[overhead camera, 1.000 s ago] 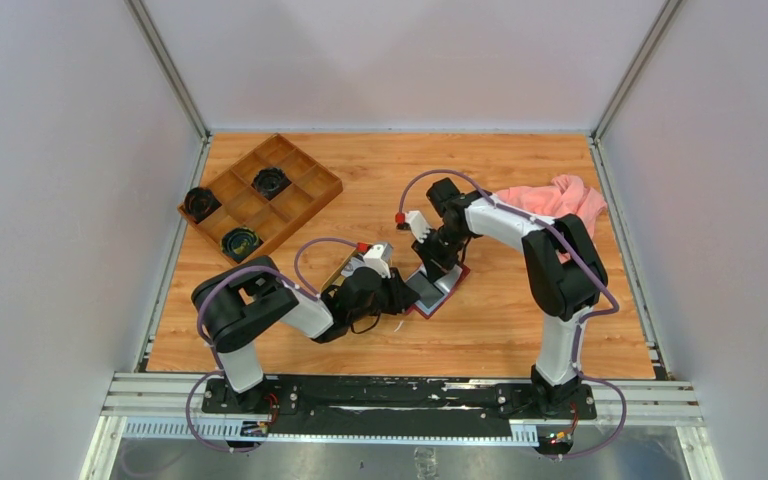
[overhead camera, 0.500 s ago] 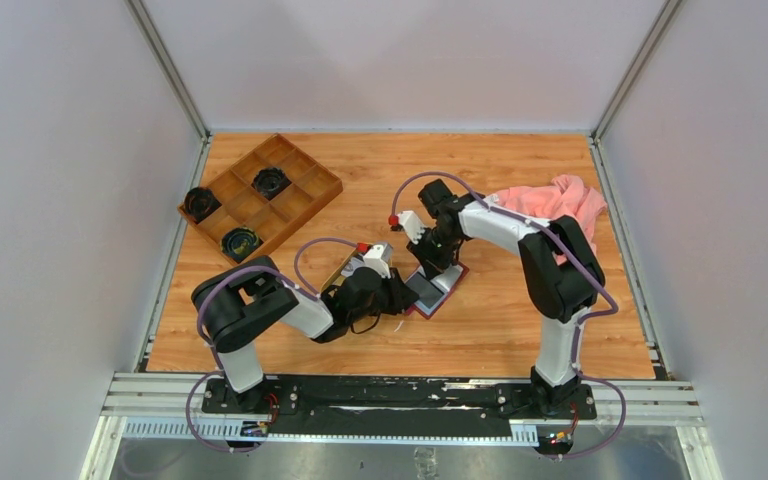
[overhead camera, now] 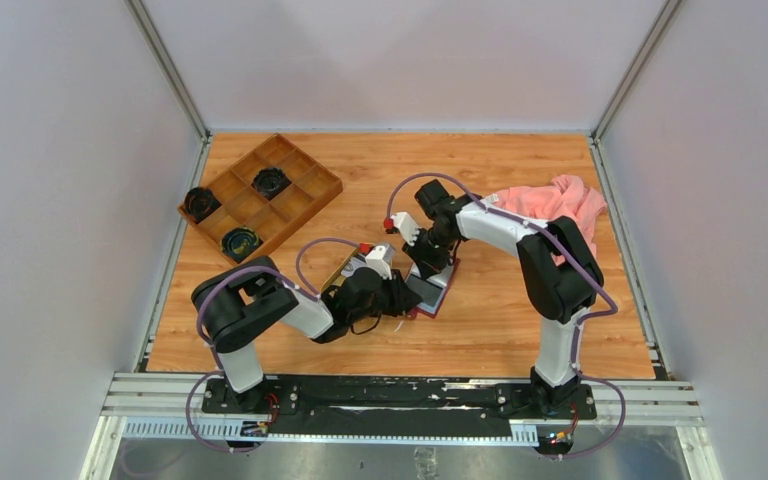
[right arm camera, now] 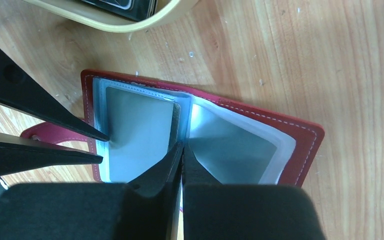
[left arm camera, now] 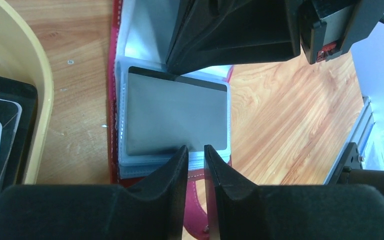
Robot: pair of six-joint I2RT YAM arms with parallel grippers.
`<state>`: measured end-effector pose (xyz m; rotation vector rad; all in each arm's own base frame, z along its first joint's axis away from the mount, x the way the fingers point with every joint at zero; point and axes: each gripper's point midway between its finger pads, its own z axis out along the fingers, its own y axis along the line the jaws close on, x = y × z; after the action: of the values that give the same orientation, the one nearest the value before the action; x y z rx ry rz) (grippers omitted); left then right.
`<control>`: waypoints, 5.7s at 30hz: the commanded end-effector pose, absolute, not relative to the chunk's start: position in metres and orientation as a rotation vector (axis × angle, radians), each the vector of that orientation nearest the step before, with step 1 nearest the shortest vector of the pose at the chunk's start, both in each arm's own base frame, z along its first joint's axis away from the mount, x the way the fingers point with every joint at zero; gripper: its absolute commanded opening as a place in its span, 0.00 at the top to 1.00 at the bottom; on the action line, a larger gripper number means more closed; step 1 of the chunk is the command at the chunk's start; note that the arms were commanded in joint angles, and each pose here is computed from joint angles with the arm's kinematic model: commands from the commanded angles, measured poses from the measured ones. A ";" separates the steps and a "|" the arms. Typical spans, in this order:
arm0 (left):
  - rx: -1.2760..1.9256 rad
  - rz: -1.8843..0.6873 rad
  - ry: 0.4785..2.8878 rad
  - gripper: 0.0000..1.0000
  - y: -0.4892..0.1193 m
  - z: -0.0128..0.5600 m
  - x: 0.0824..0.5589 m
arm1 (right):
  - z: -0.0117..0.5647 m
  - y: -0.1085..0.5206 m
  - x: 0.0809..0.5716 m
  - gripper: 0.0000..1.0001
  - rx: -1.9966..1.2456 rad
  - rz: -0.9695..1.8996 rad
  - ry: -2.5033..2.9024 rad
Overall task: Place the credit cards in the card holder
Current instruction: Insert the credit card into the card holder.
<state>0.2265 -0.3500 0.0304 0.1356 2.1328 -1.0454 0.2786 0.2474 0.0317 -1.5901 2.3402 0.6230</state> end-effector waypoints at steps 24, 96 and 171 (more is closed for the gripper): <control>0.272 -1.047 1.873 0.65 -0.324 0.134 0.219 | 0.088 0.225 0.275 0.68 -1.516 0.704 2.218; -0.190 -1.201 2.070 0.41 -0.356 0.071 0.219 | 0.043 0.210 0.258 0.90 -1.346 0.816 2.525; -0.332 -1.215 2.088 0.61 -0.348 0.047 0.231 | 0.017 0.200 0.252 0.87 -1.352 0.808 2.671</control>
<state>0.2292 -0.3525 0.0411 -0.3174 2.1098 -1.2084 0.2620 0.2066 0.0265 -1.3169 2.6075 0.8162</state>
